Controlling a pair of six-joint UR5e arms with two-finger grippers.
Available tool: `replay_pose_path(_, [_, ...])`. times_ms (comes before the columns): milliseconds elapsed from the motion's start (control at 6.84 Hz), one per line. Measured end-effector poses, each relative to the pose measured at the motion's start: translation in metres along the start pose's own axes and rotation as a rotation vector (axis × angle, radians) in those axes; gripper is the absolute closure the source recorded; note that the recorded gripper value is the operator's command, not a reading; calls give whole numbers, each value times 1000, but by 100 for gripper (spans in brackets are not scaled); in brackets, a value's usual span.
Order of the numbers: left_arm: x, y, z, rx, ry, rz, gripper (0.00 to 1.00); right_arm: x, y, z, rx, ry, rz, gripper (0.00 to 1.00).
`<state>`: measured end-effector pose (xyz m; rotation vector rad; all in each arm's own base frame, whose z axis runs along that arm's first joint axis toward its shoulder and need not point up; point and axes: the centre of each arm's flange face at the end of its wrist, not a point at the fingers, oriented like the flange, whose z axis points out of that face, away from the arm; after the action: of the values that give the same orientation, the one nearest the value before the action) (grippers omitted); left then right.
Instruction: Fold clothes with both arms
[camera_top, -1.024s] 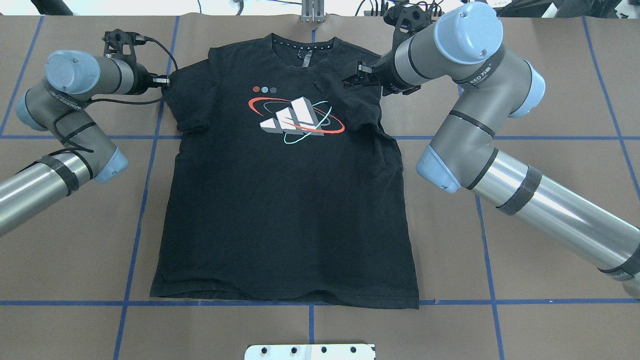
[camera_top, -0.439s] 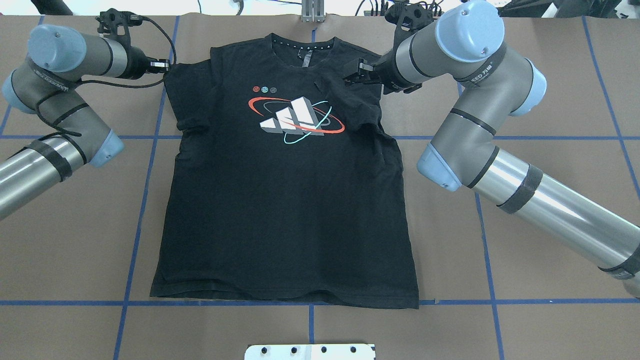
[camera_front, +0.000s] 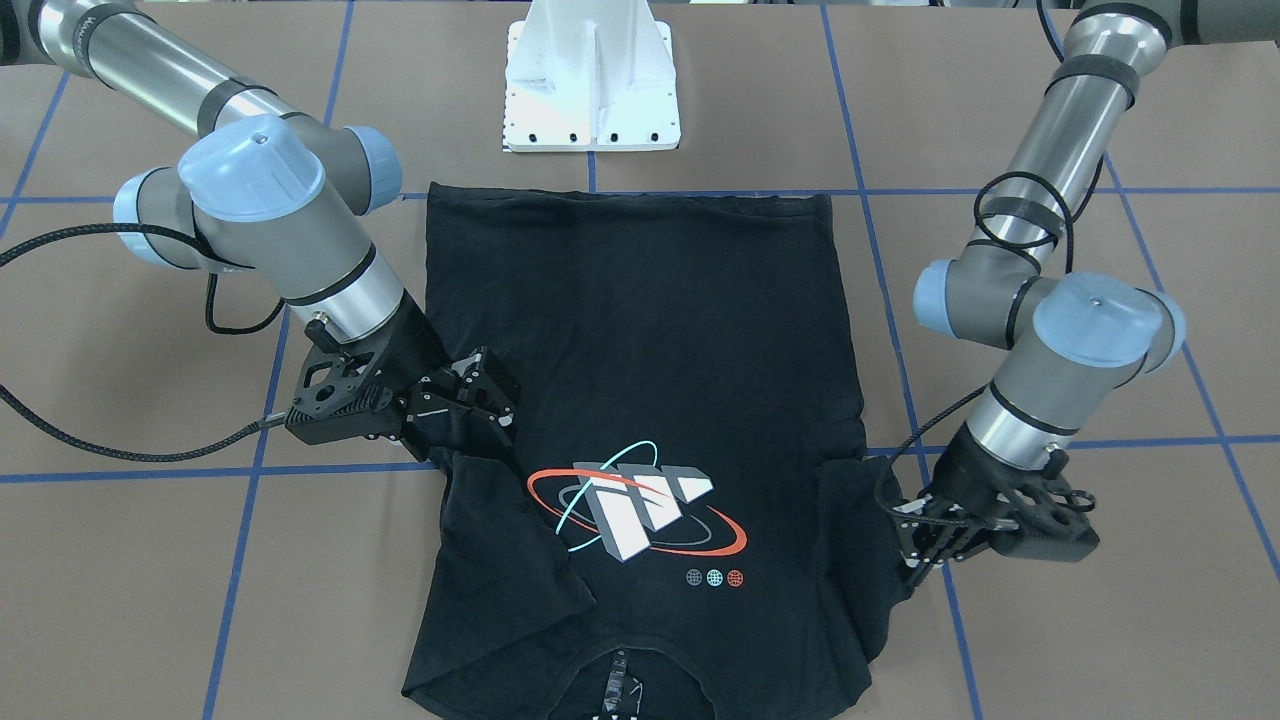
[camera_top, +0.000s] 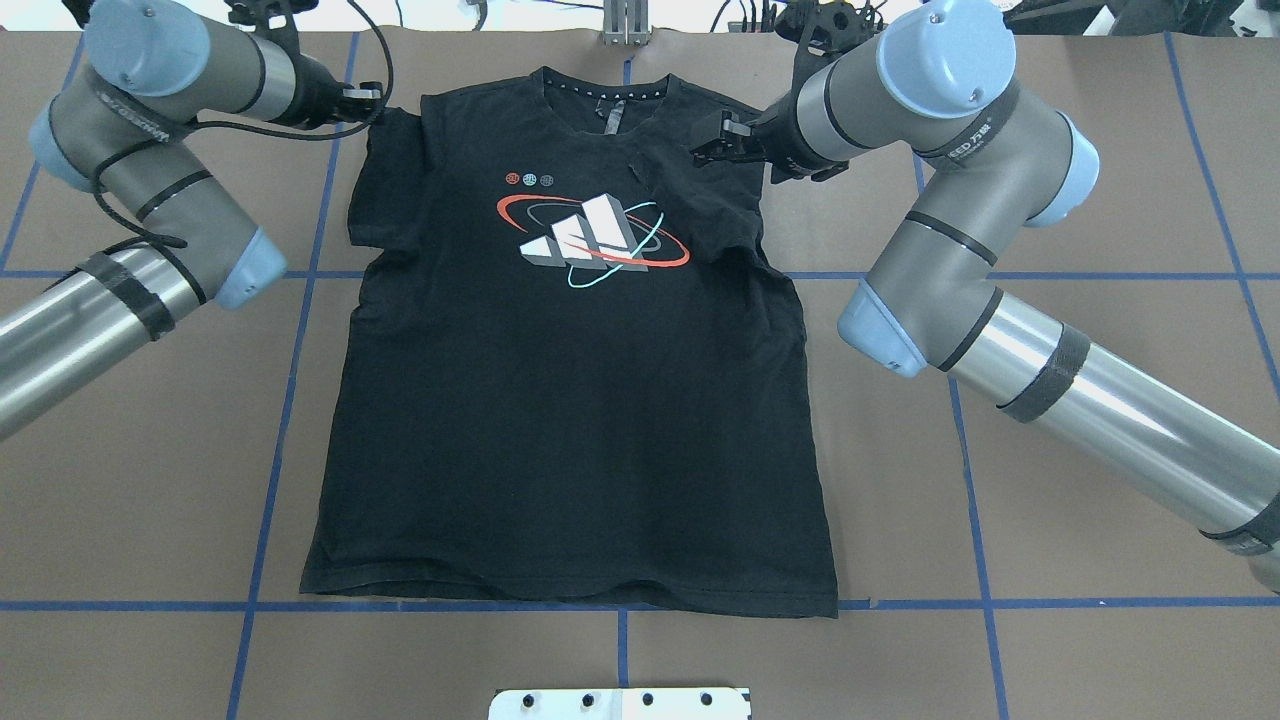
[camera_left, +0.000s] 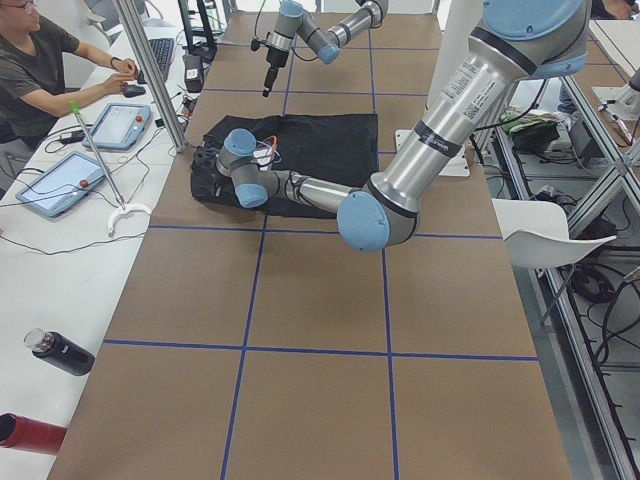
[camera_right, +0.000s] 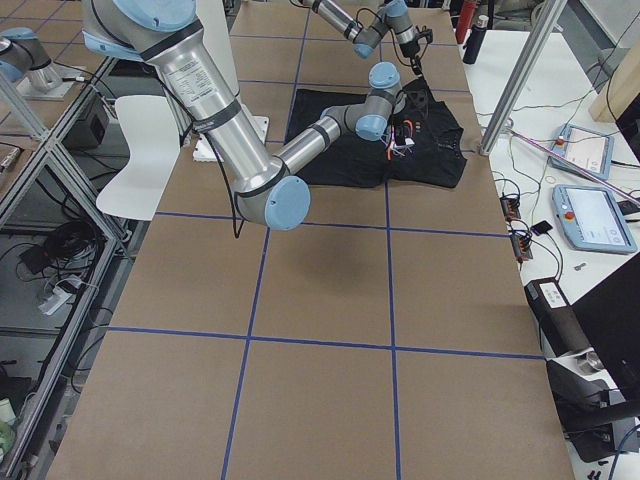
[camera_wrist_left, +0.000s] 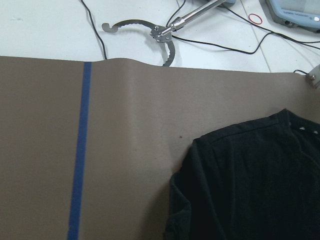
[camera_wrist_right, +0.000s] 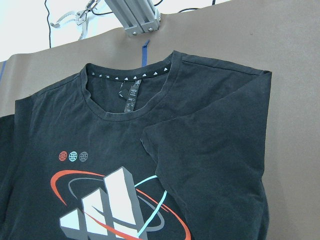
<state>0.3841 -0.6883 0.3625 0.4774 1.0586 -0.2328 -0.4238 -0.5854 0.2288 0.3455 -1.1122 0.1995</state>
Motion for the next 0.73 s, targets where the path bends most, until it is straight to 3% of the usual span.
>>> replay_pose_path(293, [78,4,33,9,12,-88,100,5,-8,-5,4,0,6,1])
replay_pose_path(585, [135,5,52,32,16,-106,100,12,-16,-10,-2,0,12,1])
replay_pose_path(732, [150,11,56,27,27,-108,71,17,-18,-11,-1,3,14,1])
